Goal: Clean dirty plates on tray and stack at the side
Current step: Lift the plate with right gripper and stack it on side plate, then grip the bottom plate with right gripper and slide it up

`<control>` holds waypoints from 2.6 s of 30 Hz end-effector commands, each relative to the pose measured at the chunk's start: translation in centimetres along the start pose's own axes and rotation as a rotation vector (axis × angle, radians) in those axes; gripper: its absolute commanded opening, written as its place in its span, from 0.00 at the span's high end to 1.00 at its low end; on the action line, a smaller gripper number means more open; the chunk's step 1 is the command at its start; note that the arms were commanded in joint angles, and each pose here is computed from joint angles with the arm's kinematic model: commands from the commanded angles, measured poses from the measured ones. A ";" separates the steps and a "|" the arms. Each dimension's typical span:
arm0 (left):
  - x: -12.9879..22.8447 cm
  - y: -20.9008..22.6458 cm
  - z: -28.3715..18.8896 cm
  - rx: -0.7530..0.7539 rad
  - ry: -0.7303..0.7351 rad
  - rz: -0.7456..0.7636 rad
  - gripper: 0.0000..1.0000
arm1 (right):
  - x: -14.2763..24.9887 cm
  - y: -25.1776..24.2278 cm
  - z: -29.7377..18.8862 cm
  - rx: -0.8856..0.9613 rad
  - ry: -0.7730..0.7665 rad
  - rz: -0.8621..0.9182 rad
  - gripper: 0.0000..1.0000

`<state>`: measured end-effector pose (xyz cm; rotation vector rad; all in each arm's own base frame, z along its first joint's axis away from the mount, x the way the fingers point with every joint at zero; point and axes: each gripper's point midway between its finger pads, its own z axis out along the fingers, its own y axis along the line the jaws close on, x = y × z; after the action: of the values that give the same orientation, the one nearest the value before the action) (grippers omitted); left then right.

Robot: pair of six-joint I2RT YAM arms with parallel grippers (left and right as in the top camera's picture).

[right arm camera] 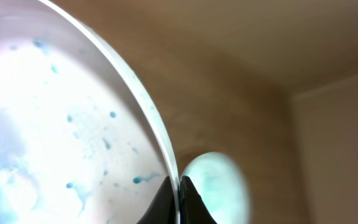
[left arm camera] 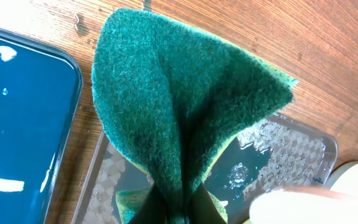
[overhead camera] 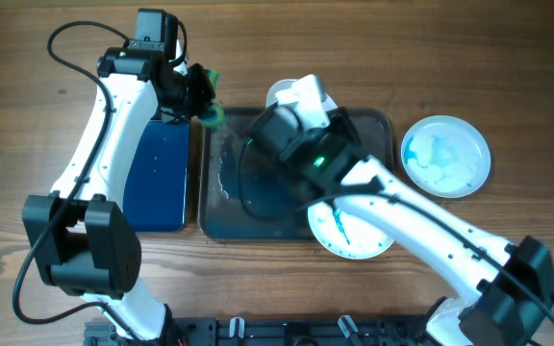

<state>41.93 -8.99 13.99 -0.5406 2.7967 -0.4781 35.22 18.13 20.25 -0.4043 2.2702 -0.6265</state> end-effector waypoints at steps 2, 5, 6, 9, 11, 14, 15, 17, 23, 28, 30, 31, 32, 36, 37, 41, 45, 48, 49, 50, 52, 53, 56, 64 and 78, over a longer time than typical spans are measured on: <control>-0.5 0.2 -0.7 -0.030 -0.035 0.005 0.96 | 1.9 4.5 0.8 -0.658 0.250 0.222 0.96; -0.6 0.2 -0.7 -0.028 -0.037 0.005 0.96 | 1.3 1.4 2.1 -0.872 0.311 0.436 0.96; -0.6 0.2 -0.7 -0.028 -0.037 0.005 0.96 | 1.1 -0.7 2.7 -0.922 0.312 0.523 0.96; -0.7 0.1 -0.7 -0.026 -0.041 0.006 0.96 | 2.7 -7.3 5.3 -0.879 0.339 0.757 0.96; -0.7 0.1 -0.7 -0.024 -0.043 0.007 0.96 | 6.2 -12.7 7.6 -0.761 0.406 0.931 0.96; -0.6 -0.1 -0.7 -0.024 -0.042 0.010 0.96 | 16.9 -20.1 10.7 -0.339 0.616 1.118 0.96; -0.6 -0.1 -0.7 -0.023 -0.042 0.012 0.96 | 18.6 -20.8 11.0 -0.284 0.643 1.128 0.96; -0.5 -0.5 -0.6 -0.019 -0.042 0.021 0.96 | 22.6 -21.6 11.8 -0.171 0.703 1.163 0.96; -0.2 -1.7 -0.3 -0.040 -0.074 0.068 0.96 | 26.2 -18.8 14.6 -0.158 0.689 1.225 0.96; -0.3 -1.8 -0.3 -0.043 -0.081 0.072 0.96 | 26.3 -16.8 14.7 -0.186 0.706 1.187 0.68; -0.5 -1.9 -0.3 -0.039 -0.087 0.073 0.96 | 25.8 -16.4 14.6 -0.222 0.699 1.161 0.54; -0.5 -1.9 -0.3 -0.037 -0.089 0.074 0.96 | 25.5 -16.2 14.4 -0.241 0.700 1.163 0.53; -0.5 -1.9 -0.3 -0.037 -0.090 0.074 0.96 | 24.7 -16.0 14.1 -0.281 0.691 1.150 0.53; -0.5 -1.9 -0.3 -0.037 -0.089 0.074 0.96 | 18.4 -14.0 10.8 -0.563 0.570 1.016 0.54; -0.5 -1.9 -0.3 -0.037 -0.089 0.074 0.96 | 16.0 -11.7 8.8 -0.706 0.523 0.925 0.55; -0.5 -1.9 -0.3 -0.037 -0.089 0.070 0.96 | 18.2 -5.2 5.4 -0.738 0.713 0.651 0.60; -0.5 -1.9 -0.3 -0.037 -0.090 0.070 0.96 | 23.0 -2.3 3.7 -0.656 0.924 0.648 0.71; -0.5 -1.9 -0.3 -0.037 -0.090 0.070 0.96 | 26.2 -1.3 4.1 -0.595 0.985 0.662 0.73; -0.5 -1.9 -0.3 -0.037 -0.090 0.070 0.96 | 26.6 -1.0 4.4 -0.593 0.980 0.666 0.73; -0.5 -1.9 -0.3 -0.037 -0.090 0.070 0.96 | 26.9 -0.7 4.6 -0.593 0.975 0.667 0.73; -0.5 -1.9 -0.3 -0.037 -0.090 0.070 0.96 | 27.4 -0.4 4.9 -0.594 0.966 0.668 0.73; -0.5 -1.9 -0.3 -0.037 -0.090 0.070 0.96 | 27.4 -0.3 5.0 -0.595 0.960 0.667 0.75; -0.5 -1.9 -0.2 -0.037 -0.089 0.070 0.96 | 27.3 -0.3 5.3 -0.595 0.944 0.670 0.87; -0.5 -1.9 -0.1 -0.039 -0.086 0.069 0.96 | 21.3 1.1 4.2 -0.751 0.800 0.650 0.96; 0.0 -1.4 0.5 -0.052 -0.067 0.065 0.96 | 10.2 10.5 4.6 -0.691 0.531 0.825 0.78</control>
<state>42.46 -10.51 14.04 -0.4559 2.7672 -0.3823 29.93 20.34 5.67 0.4705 2.8202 0.5391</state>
